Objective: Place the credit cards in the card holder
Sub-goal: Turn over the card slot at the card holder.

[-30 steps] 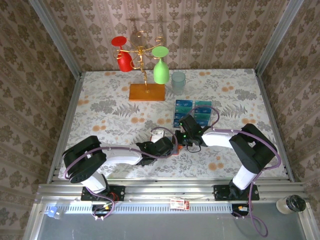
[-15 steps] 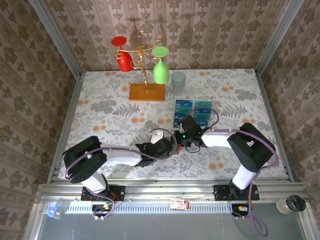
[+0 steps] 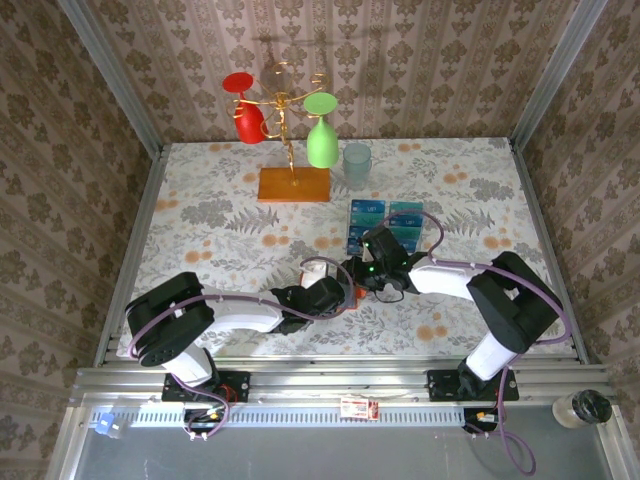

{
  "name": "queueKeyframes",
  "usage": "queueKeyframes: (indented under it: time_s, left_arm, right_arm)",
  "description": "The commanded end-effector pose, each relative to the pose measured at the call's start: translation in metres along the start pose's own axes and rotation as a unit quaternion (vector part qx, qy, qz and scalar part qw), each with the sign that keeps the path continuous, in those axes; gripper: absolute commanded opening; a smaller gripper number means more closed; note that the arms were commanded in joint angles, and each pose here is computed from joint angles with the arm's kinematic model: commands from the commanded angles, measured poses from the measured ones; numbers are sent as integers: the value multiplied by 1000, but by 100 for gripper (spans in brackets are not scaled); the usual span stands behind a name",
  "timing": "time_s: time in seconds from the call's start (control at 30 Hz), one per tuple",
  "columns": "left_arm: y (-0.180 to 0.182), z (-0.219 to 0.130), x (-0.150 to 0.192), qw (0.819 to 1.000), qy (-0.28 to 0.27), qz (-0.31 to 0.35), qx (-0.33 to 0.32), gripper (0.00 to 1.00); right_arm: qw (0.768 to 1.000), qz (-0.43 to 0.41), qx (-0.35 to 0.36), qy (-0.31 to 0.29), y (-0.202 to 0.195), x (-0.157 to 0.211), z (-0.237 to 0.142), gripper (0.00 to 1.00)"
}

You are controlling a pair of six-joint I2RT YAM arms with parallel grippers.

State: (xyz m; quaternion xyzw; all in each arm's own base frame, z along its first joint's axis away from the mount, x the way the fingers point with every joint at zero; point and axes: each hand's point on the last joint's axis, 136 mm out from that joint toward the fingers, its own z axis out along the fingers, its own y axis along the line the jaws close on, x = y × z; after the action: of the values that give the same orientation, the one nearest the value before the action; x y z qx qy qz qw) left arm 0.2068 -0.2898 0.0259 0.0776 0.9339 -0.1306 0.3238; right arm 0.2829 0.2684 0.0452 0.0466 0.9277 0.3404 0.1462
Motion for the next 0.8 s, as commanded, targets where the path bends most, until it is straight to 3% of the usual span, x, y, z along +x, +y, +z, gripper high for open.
queueKeyframes:
  time_s: [0.0,0.47,0.77]
  left_arm:
    - [9,4,13,1000,10,6,-16,51]
    - [8,3,12,1000,8,7,-16,51]
    - [6,3,10,1000,6,7,-13,51]
  right_arm:
    - [1000,-4,11,0,-2,-1,-6,39]
    - [1000,6,7,26,-10,7,13,39]
    - [998,-15,-24,50,8,8,12,35]
